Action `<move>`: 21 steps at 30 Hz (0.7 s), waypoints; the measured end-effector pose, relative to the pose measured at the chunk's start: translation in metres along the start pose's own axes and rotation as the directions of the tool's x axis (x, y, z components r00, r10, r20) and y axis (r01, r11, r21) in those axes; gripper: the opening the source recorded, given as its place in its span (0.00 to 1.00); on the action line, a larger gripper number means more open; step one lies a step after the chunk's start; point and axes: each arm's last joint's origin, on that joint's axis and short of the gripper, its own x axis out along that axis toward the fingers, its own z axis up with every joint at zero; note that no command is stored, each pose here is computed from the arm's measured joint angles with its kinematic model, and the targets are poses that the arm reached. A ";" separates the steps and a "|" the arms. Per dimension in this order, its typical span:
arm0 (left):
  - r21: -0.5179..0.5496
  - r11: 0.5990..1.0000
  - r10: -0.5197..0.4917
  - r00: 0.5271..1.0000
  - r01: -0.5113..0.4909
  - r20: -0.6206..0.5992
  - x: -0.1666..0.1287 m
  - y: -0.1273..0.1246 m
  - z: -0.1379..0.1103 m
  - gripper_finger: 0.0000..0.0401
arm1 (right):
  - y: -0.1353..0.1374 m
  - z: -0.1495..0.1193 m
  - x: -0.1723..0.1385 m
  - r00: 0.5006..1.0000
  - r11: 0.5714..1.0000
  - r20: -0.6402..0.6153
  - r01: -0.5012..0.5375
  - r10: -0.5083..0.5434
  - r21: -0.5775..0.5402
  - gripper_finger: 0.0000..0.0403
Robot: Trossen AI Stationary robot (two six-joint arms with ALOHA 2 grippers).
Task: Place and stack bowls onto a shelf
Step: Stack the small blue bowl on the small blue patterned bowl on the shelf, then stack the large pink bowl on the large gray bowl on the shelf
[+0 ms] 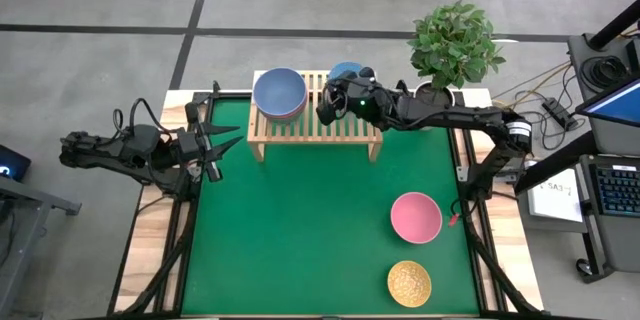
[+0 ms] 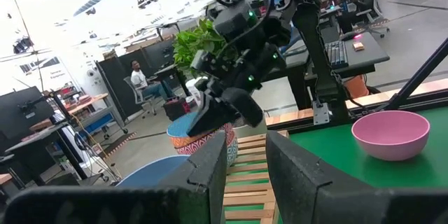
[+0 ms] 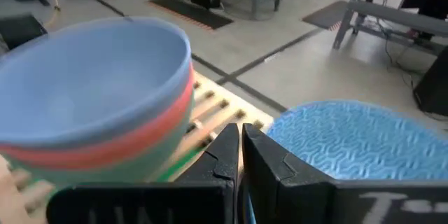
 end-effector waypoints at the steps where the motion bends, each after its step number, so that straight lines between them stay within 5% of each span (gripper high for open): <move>1: 0.000 1.000 0.000 1.000 0.000 0.000 0.000 0.000 0.000 0.21 | 0.000 -0.001 0.000 1.000 1.000 -0.003 -0.001 0.001 0.007 0.03; 7: 0.000 1.000 0.000 1.000 0.000 0.000 0.000 0.000 0.000 0.21 | 0.001 0.006 -0.009 0.999 1.000 0.027 -0.016 0.016 0.017 0.03; 14: -0.001 1.000 0.000 1.000 0.000 0.001 0.000 0.000 0.000 0.21 | 0.014 0.025 -0.054 0.991 0.994 0.082 -0.110 0.110 -0.009 0.03; 21: -0.005 1.000 0.003 1.000 -0.003 0.007 0.001 0.000 0.001 0.21 | 0.030 0.014 -0.103 0.974 0.977 -0.076 -0.214 0.214 0.002 0.03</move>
